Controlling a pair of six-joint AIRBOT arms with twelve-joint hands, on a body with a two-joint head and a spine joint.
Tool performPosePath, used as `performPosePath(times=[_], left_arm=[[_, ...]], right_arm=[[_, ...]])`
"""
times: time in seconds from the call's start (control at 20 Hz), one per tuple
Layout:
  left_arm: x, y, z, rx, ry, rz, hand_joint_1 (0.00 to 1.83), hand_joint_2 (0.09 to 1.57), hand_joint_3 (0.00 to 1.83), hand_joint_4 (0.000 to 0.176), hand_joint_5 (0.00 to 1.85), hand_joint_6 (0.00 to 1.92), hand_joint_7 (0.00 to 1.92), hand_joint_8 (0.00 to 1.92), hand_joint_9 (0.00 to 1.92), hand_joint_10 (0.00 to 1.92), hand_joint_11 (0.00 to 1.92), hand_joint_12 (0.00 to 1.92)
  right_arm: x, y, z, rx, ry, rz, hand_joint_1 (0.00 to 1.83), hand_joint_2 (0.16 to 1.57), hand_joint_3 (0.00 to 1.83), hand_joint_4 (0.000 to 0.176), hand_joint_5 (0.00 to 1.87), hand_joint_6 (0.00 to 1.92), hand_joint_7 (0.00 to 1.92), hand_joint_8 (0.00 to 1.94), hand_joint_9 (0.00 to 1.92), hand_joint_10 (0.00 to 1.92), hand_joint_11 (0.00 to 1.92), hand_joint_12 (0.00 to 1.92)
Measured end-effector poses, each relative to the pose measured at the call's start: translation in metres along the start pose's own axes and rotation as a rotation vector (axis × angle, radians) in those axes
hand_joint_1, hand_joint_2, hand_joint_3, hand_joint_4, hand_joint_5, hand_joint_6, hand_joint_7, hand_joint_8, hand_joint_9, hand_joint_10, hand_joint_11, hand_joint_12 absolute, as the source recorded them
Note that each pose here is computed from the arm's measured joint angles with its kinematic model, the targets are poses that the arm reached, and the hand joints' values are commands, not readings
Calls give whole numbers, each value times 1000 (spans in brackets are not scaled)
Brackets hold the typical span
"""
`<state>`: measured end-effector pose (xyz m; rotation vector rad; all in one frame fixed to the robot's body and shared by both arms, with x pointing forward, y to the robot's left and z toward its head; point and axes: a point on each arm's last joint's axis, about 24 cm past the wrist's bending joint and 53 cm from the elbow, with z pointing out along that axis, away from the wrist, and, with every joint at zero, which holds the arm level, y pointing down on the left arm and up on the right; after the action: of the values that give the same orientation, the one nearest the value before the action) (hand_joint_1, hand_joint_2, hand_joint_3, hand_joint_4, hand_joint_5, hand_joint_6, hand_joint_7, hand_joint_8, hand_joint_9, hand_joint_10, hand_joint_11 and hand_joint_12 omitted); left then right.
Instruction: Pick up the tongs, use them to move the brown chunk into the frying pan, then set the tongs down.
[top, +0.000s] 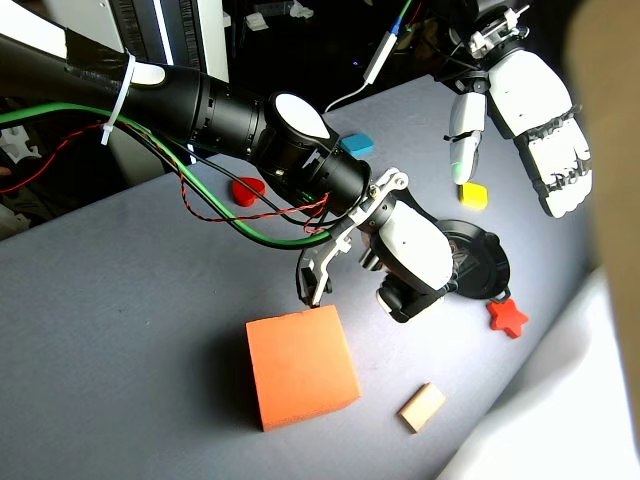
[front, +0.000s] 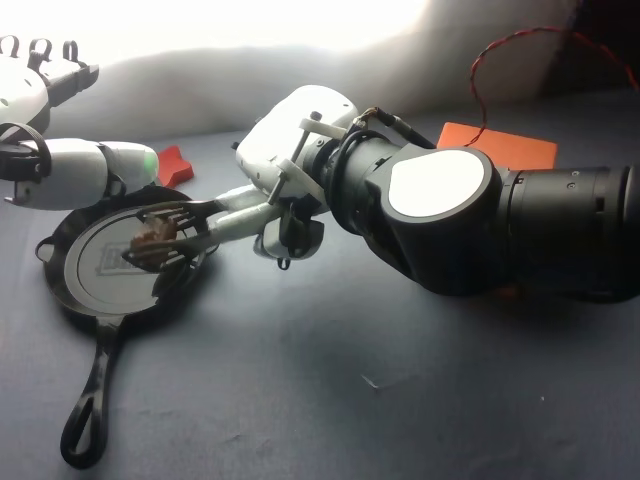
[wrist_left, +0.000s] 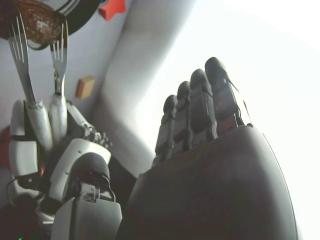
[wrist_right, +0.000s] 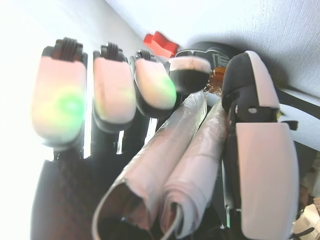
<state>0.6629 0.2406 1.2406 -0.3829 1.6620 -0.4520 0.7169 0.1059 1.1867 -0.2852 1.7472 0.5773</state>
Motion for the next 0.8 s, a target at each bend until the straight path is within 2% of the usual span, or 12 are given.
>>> performPosePath(times=[0.05,0.1,0.15,0.2,0.35,0.5,0.6,0.8], left_arm=[[0,0,0,0,0,0,0,1210,2,0,29,1,73,0,83,1,0,294],[0,0,0,0,0,0,0,1222,5,0,34,3,69,0,77,0,0,262],[0,0,0,0,0,0,0,1222,5,0,34,3,69,0,77,0,0,262],[0,0,0,0,0,0,0,1214,1,0,41,4,80,3,85,3,0,274],[0,0,0,0,0,0,0,1216,2,0,56,5,99,4,99,4,0,305],[0,0,0,0,0,0,0,1216,0,0,55,3,89,0,87,0,0,268],[0,0,0,0,0,0,0,1215,0,0,64,4,98,1,96,2,0,312],[0,0,0,0,0,0,0,1214,0,0,69,4,107,2,107,4,0,347]], right_arm=[[-1,0,0,-1,-3,-5,398,1480,0,0,936,1525,1196,1588,1215,1899,1190,1921],[-1,0,0,-1,-3,-5,386,1453,0,0,860,1471,1108,1579,1092,1889,959,1921],[-1,0,0,-1,-3,-5,386,1453,0,0,860,1471,1108,1579,1092,1889,959,1921],[-1,0,0,-1,-3,-4,421,1426,0,0,834,1348,1077,1531,1039,1861,872,1921],[-1,0,0,-1,-4,-7,494,1386,0,0,815,1196,1030,1513,964,1865,777,1921],[-1,0,0,-1,-6,-10,510,1377,0,0,788,1229,1004,1508,938,1844,753,1921],[-2,0,0,0,-6,-10,515,1367,0,0,787,1209,1018,1441,945,1799,741,1921],[-6,5,-1,-11,-30,-49,502,1368,0,0,782,1197,982,1466,898,1837,709,1921]])
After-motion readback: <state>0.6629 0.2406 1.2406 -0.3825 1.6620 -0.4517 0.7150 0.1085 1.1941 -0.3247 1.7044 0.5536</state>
